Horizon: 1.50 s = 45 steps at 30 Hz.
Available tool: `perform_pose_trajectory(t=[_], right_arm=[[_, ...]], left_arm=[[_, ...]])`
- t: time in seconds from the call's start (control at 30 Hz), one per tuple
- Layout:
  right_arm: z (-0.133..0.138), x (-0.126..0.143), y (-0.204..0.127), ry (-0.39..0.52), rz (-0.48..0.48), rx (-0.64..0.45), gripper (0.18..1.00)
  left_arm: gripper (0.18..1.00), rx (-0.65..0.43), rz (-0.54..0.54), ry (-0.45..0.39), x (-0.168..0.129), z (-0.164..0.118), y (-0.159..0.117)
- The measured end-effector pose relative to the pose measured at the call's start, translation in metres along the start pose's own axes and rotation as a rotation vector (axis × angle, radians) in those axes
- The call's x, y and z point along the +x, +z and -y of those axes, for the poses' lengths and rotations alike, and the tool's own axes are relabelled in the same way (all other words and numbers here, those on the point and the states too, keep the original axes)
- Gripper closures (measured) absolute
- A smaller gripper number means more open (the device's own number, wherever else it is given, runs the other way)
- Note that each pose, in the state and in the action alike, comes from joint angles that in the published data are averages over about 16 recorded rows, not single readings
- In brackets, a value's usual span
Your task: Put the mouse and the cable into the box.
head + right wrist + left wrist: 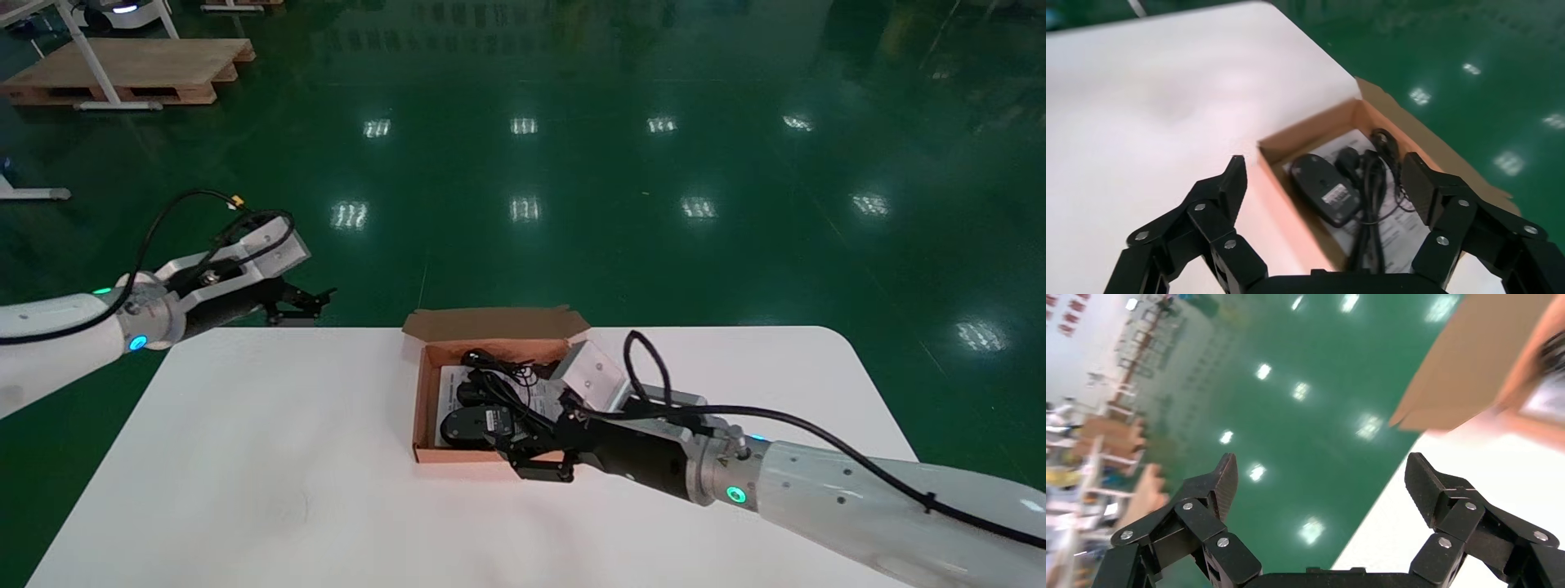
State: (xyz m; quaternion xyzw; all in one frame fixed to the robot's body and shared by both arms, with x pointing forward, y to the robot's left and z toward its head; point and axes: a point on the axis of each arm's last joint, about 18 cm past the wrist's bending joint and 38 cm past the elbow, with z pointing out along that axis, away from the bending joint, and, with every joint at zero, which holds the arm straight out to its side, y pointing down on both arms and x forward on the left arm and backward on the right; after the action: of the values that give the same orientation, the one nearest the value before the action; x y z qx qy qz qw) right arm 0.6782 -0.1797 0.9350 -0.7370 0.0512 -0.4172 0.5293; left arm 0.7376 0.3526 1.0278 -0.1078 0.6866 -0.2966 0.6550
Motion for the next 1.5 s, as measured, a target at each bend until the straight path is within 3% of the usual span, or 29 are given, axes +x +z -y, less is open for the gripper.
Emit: perform_pose_trajectory(t=[0.43, 0.77, 1.17, 1.5], right_arm=[[0.011, -0.004, -0.076, 0.112, 0.13, 0.112, 0.191], [0.032, -0.012, -0.14, 0.131, 0.24, 0.213, 0.179], [0.06, -0.03, -0.212, 0.091, 0.37, 0.314, 0.178], [0.068, -0.036, -0.231, 0.07, 0.409, 0.339, 0.178]], left_arm=[[0.183, 0.18, -0.184, -0.227, 0.033, 0.013, -0.036], [0.183, 0.326, -0.334, -0.353, 0.051, 0.031, -0.077], [0.183, 0.501, -0.529, -0.442, 0.068, 0.055, -0.138], [0.183, 0.604, -0.664, -0.463, 0.077, 0.07, -0.182]])
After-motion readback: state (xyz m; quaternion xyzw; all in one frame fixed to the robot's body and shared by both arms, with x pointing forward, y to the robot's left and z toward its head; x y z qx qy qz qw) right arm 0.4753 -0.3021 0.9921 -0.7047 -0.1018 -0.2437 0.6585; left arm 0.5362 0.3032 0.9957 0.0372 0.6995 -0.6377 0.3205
